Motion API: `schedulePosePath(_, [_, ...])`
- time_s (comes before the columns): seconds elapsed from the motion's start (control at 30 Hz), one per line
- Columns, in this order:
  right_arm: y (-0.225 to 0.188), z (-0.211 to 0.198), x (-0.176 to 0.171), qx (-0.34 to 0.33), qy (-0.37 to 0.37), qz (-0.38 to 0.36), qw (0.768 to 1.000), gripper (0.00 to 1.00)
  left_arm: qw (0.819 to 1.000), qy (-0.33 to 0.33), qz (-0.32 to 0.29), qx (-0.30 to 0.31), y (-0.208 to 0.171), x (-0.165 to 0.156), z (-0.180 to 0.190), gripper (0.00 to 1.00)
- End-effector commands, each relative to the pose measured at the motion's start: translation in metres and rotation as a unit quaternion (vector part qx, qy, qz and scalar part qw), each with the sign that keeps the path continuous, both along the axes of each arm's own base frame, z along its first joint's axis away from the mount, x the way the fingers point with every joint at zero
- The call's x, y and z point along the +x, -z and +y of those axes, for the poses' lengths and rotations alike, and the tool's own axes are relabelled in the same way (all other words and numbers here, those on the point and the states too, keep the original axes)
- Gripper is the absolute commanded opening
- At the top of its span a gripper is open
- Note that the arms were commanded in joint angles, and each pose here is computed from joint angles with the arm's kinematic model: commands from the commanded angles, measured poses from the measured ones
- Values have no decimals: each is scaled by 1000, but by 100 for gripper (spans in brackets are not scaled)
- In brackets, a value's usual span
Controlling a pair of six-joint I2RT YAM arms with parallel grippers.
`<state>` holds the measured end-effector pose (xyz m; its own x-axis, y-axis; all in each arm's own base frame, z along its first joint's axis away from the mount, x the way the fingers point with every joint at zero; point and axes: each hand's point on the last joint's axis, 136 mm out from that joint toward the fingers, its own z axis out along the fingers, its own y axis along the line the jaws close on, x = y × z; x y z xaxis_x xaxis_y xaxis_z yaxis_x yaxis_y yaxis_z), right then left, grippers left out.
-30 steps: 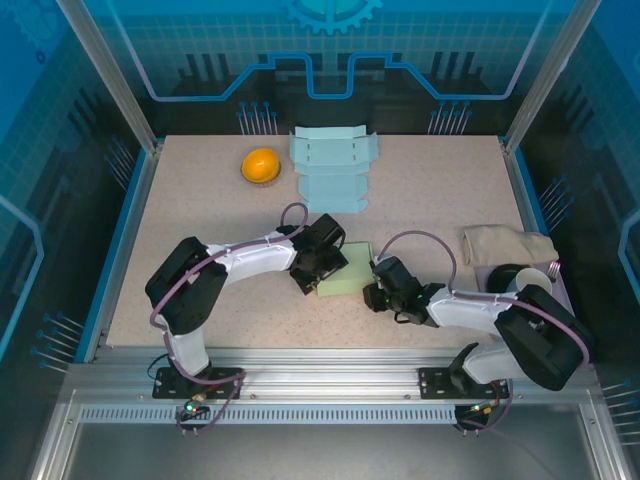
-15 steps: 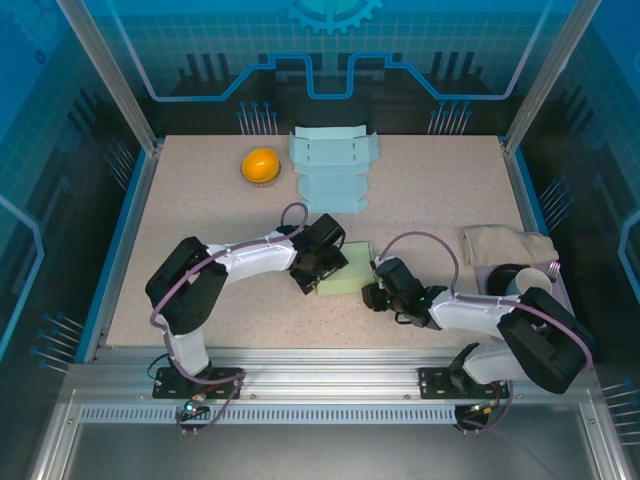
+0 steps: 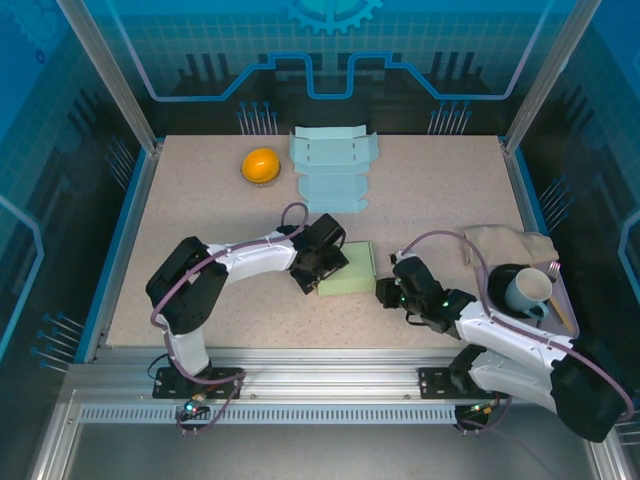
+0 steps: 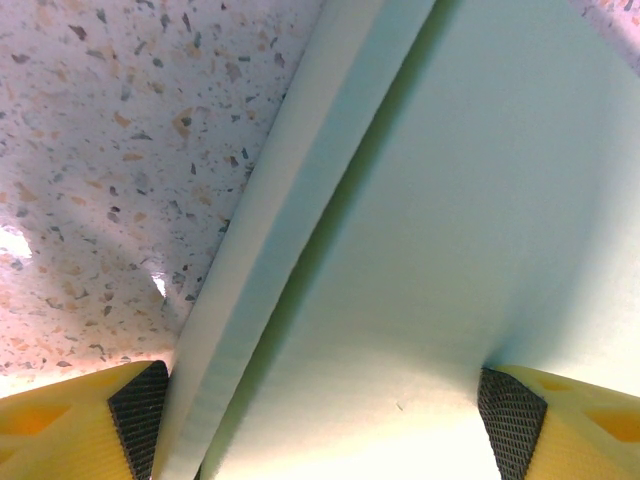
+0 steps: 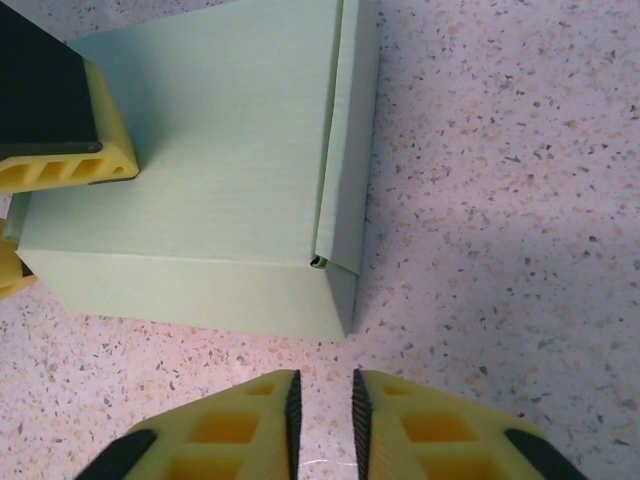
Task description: Fold the paper box
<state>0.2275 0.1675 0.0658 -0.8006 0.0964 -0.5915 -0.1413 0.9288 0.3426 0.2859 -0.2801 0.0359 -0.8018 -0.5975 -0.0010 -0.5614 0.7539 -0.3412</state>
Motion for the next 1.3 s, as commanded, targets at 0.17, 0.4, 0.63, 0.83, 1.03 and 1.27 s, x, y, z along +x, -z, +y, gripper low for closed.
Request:
schedulePosePath(0.17, [7, 33, 19, 30, -29, -12, 999, 17, 997, -1, 49, 64, 33, -18, 24, 84])
schedulePosePath(0.4, [10, 62, 50, 37, -47, -64, 996, 16, 997, 5, 51, 60, 34, -20, 17, 84])
schedulePosePath(0.63, [12, 69, 64, 36, -31, -92, 995, 16, 997, 9, 61, 55, 40, -25, 12, 83])
schedulePosePath(0.83, [10, 70, 74, 20, -34, -88, 995, 18, 997, 11, 69, 43, 41, -31, 10, 83])
schedulePosePath(1.03, [16, 43, 82, 1, -8, -58, 998, 18, 998, 21, 57, 34, 24, -33, 10, 84])
schedulePosePath(1.27, [30, 22, 88, -12, -6, -13, 1000, 18, 998, 49, 29, 6, -11, -28, -1, 88])
